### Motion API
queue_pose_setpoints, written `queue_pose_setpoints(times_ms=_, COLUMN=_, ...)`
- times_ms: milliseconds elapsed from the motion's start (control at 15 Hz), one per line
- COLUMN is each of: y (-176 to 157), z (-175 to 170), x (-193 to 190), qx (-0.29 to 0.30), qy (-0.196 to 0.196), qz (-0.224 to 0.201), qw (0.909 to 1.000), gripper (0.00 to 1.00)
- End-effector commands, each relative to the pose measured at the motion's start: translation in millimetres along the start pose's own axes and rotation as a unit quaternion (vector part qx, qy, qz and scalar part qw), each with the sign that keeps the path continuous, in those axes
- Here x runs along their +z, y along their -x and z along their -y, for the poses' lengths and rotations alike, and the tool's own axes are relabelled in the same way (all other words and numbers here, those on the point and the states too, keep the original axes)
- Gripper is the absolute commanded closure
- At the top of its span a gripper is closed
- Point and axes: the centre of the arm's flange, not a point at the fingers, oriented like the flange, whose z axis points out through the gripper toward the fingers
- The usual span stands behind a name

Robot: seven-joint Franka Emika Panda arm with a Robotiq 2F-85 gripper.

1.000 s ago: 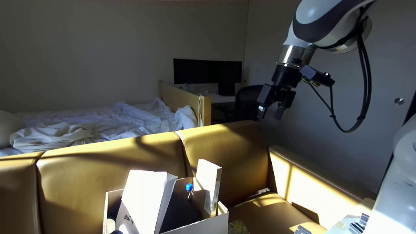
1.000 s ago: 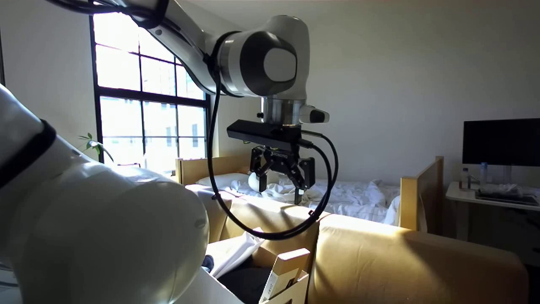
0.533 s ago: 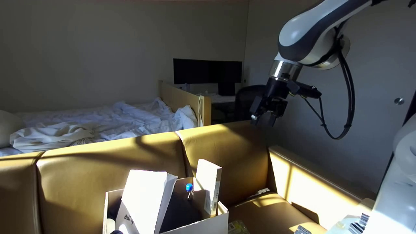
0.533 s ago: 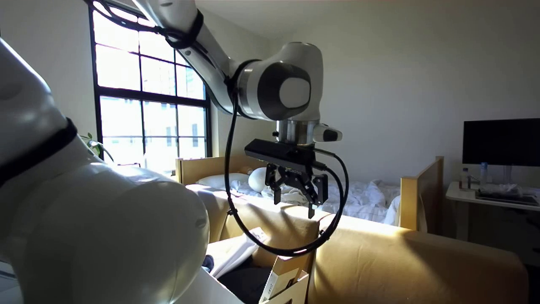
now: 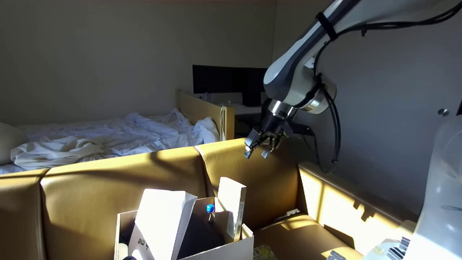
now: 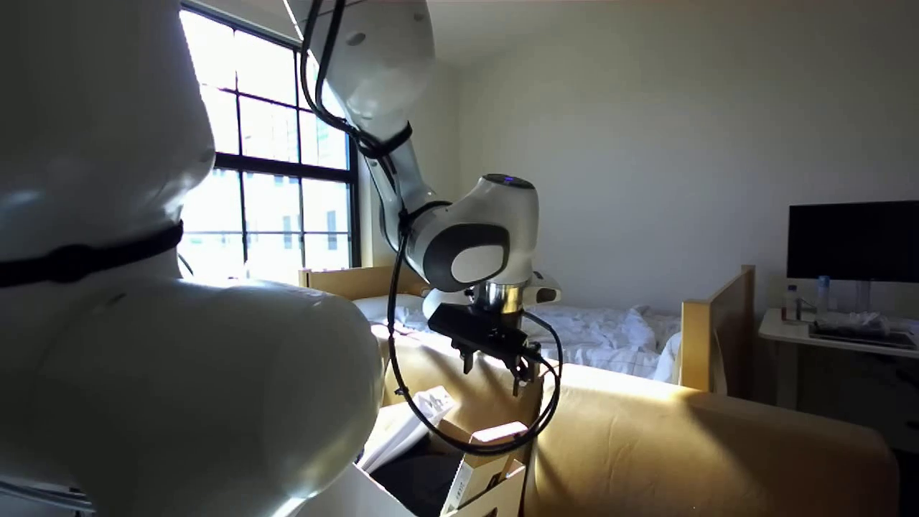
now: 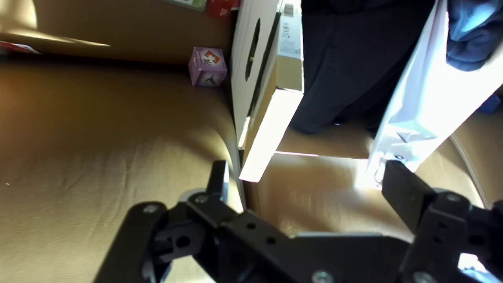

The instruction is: Shift the small brown box to the right

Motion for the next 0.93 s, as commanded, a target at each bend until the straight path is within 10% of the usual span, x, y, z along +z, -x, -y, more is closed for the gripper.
queue_pose_setpoints(times_ms=0, y=-38, z=-1, x=53, qx=-0.058, qy=-0.039, qz=0.001, qw=0.9976, gripper=0.0)
queue_pose_setpoints(times_ms=867, y=-43, z=-29, x=166, qx=-0.093, qy=-0.082, qz=0.076, qw=0.9894, gripper=0.0)
